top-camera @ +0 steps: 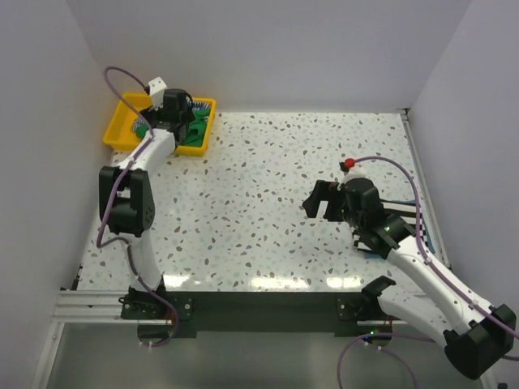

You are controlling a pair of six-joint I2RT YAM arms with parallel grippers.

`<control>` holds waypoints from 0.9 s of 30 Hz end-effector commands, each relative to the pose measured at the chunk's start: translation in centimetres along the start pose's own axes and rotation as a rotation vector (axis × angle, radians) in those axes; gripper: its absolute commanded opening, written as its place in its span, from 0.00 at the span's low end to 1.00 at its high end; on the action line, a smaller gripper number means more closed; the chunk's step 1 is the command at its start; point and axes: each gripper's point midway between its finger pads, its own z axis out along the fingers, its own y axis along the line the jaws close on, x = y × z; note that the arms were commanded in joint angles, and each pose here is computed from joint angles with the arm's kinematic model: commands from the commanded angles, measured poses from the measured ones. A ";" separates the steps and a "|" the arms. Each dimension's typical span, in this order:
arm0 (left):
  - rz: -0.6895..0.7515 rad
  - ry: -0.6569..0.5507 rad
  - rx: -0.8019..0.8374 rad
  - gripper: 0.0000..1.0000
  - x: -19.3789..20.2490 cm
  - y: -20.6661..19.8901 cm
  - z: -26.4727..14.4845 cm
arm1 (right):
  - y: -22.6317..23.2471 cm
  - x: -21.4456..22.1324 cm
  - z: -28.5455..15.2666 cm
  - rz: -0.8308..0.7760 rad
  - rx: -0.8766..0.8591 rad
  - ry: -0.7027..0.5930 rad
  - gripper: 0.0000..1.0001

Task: Fold and stack the tank tops
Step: Grab the tank top from the pile

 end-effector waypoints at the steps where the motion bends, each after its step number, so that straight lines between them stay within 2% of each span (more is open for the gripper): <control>1: 0.052 0.013 -0.023 0.99 1.1 -1.7 4.0 | 0.7 -0.2 -0.1 -0.023 -0.040 -0.001 0.99; 5: 0.088 0.058 0.104 0.96 4.0 -4.8 6.9 | 0.9 0.2 0.1 -0.029 -0.049 0.006 0.99; 8: 0.082 0.056 0.148 0.96 4.2 -5.9 7.5 | 0.7 0.6 0.4 -0.029 -0.046 0.018 0.99; 15: 0.073 0.049 0.212 0.91 4.6 -7.4 8.3 | 0.0 0.8 0.1 -0.032 -0.022 0.005 0.99; 27: 0.031 0.114 0.257 0.75 7.8 -8.9 10.1 | -0.2 1.7 0.6 -0.037 -0.022 0.042 0.99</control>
